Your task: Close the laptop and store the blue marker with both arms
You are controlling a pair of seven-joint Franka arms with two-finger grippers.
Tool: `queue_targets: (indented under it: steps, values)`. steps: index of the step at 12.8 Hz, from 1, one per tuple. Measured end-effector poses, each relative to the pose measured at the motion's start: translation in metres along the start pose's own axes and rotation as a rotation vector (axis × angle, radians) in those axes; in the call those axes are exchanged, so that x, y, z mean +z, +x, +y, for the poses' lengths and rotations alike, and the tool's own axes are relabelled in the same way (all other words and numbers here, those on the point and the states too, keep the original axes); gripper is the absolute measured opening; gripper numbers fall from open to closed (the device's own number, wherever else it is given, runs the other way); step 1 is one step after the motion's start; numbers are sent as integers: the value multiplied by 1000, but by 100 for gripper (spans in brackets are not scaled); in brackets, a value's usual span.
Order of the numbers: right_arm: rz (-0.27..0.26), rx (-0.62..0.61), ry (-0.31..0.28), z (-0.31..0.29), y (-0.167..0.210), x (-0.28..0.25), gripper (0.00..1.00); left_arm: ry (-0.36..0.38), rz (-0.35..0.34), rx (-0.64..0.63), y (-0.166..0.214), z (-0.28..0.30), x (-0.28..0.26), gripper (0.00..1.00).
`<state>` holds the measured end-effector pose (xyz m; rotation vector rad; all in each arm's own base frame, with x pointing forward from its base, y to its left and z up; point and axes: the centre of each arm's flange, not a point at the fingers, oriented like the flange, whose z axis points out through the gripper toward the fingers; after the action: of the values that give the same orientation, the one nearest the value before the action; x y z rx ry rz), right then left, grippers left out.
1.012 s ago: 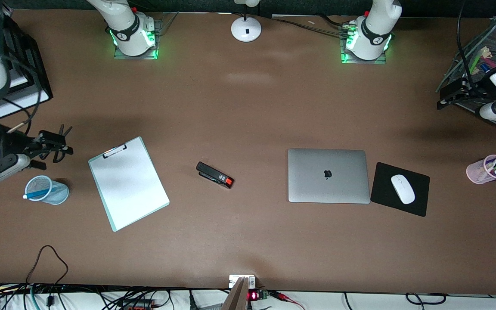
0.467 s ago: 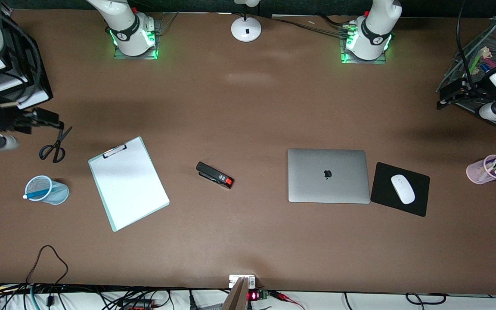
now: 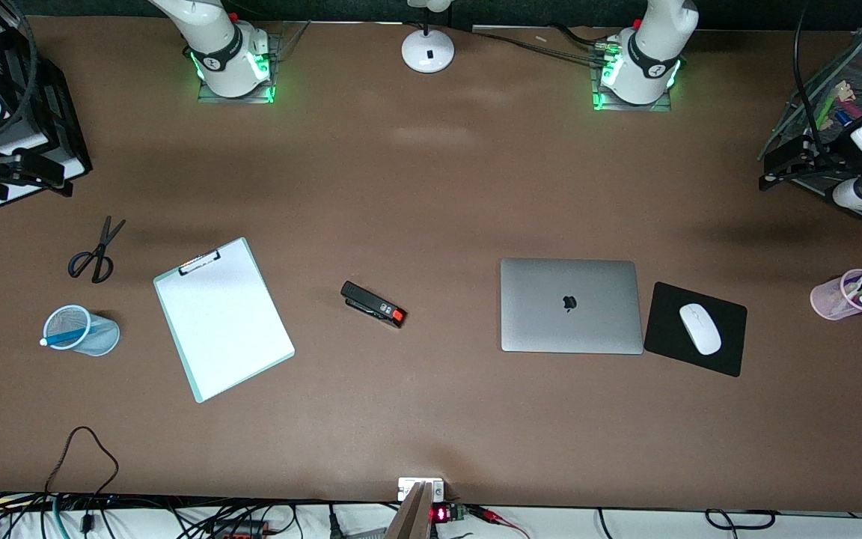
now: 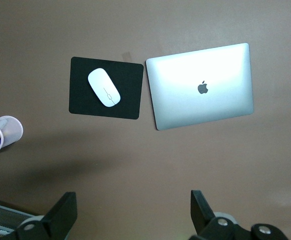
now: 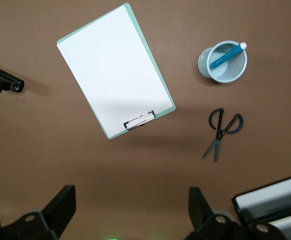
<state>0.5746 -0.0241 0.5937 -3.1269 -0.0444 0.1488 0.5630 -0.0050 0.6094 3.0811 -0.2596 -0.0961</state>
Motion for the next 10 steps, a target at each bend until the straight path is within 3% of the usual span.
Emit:
queue_targets:
  steps: [10]
  values:
    - [18, 36, 8, 6, -33, -15, 100, 0, 0, 9, 1, 5, 0, 100]
